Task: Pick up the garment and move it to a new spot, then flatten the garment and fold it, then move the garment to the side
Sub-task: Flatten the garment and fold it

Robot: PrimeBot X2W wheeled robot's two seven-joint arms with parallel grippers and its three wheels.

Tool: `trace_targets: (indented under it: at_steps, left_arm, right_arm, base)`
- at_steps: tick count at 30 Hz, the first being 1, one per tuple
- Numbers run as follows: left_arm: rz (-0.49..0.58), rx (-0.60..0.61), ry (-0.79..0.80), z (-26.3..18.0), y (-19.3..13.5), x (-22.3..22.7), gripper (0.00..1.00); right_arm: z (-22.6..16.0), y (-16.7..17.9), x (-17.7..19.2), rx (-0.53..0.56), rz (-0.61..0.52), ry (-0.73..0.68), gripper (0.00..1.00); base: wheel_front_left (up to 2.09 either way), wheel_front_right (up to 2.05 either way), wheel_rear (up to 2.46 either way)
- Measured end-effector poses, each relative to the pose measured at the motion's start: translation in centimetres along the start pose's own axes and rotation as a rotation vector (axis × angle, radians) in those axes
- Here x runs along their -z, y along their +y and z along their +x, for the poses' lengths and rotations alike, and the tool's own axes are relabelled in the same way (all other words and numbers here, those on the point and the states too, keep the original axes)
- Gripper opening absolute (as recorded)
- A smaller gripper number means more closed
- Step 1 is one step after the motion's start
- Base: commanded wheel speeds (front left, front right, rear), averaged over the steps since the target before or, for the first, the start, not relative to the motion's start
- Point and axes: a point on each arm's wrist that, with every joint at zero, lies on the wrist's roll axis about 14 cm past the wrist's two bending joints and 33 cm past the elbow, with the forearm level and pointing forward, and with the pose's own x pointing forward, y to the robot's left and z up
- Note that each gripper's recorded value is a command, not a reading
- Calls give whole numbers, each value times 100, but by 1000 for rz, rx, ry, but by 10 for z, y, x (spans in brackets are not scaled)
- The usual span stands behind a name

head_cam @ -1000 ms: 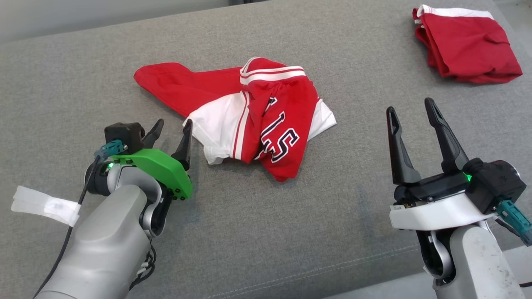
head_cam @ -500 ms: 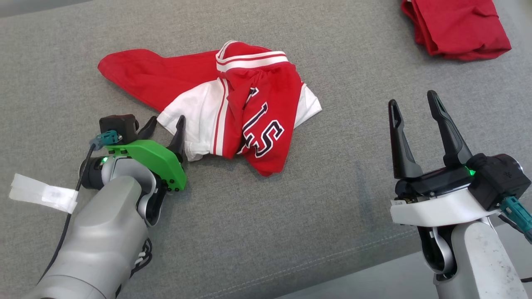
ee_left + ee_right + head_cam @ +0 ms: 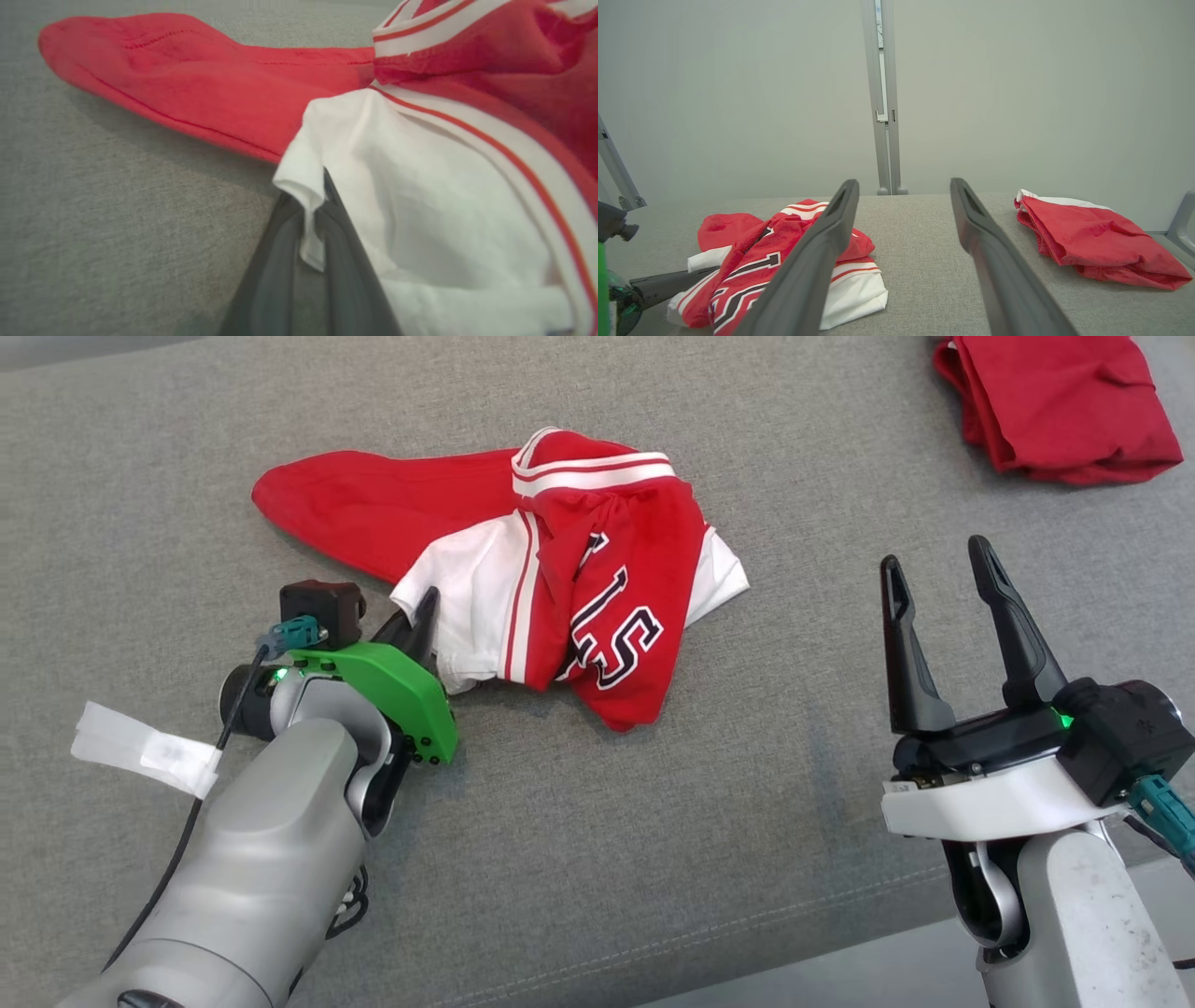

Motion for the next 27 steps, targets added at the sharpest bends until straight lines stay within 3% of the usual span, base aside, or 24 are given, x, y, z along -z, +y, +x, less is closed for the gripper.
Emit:
trace_targets:
  at_steps: [1,2,20,27]
  left_arm:
    - [7,4,-13,-1,-2,-5,1]
    - [7,7,-34,-1,-4,-11,0]
    - [265,68,-523,-55,-46,-165,0]
    - [336,173,-630,-89,-95,-191,0]
  right_arm:
    - [0,1,-1,-4,2,-3,100]
    - [1,3,-2,-8,5,-7,100]
    - [-3,12,-20,-28,24,-53,100]
    - [-3,13,-23,-31,26,-62,100]
  base:
    - [0,0,0]
    - [0,0,0]
    - [0,0,0]
    - [0,0,0]
